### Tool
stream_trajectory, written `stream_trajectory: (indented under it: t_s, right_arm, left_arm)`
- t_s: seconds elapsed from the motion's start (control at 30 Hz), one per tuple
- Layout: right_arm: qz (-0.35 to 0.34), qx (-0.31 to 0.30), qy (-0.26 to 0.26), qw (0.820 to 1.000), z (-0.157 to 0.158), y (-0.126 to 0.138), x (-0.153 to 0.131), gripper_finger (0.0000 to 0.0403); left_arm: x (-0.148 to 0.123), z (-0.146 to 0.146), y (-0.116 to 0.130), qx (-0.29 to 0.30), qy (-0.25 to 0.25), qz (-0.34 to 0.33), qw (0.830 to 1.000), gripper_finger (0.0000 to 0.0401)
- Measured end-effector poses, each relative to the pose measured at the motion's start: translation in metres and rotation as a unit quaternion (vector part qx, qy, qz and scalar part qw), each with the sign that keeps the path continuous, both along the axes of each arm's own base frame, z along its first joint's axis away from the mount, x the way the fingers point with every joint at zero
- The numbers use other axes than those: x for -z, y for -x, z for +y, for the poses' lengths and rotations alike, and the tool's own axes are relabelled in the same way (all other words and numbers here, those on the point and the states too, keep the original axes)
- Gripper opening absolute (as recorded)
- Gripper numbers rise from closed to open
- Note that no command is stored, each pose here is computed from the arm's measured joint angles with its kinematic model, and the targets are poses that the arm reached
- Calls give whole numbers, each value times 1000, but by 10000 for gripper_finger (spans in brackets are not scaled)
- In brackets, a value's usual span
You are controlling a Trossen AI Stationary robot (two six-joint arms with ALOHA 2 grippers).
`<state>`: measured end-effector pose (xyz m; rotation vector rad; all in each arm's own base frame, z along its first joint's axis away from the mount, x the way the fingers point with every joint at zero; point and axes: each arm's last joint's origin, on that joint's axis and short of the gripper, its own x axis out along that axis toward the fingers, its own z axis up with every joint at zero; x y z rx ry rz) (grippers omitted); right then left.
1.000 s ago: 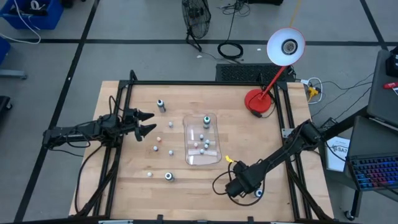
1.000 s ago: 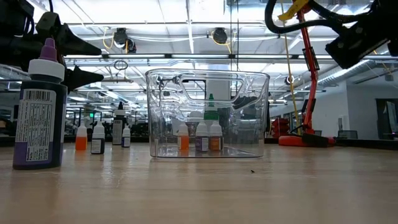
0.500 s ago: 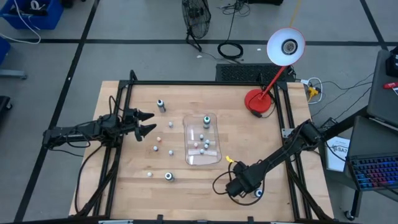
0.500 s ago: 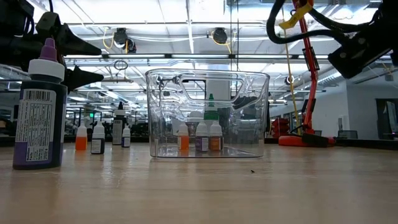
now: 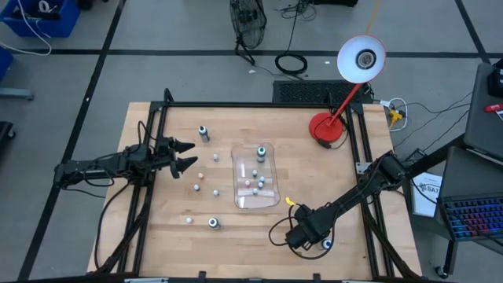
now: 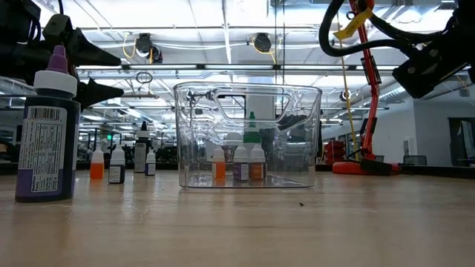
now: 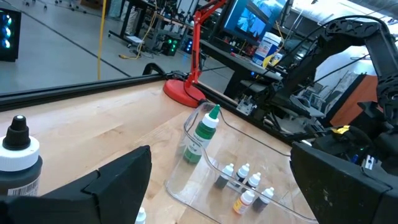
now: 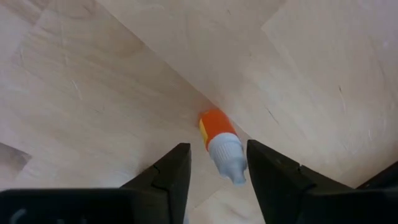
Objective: Pick & Place food coloring
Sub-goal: Put the small yellow food coloring bottle into the transparent bin
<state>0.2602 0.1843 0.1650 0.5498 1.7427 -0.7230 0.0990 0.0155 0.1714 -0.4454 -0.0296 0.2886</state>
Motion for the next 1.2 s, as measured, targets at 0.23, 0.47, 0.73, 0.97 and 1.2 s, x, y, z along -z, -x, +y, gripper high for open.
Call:
stream_trajectory:
  t_s: [0.23,0.47,0.73,0.97,1.2]
  right_arm:
    - [0,-3,0,1000,0,0,0,88]
    - [-10,-22,9,1000,-1,0,0,40]
    - [-139,-112,67,982,-4,-20,0,40]
    - [-219,-181,164,945,-22,-28,-30,40]
    - [-330,-212,205,897,-45,-14,-98,40]
  left_arm:
    - [0,0,0,0,0,0,1000,379]
    - [0,0,0,0,0,0,1000,379]
    - [0,0,0,0,0,0,1000,379]
    - [0,0,0,0,0,0,1000,379]
    - [0,0,0,0,0,0,1000,379]
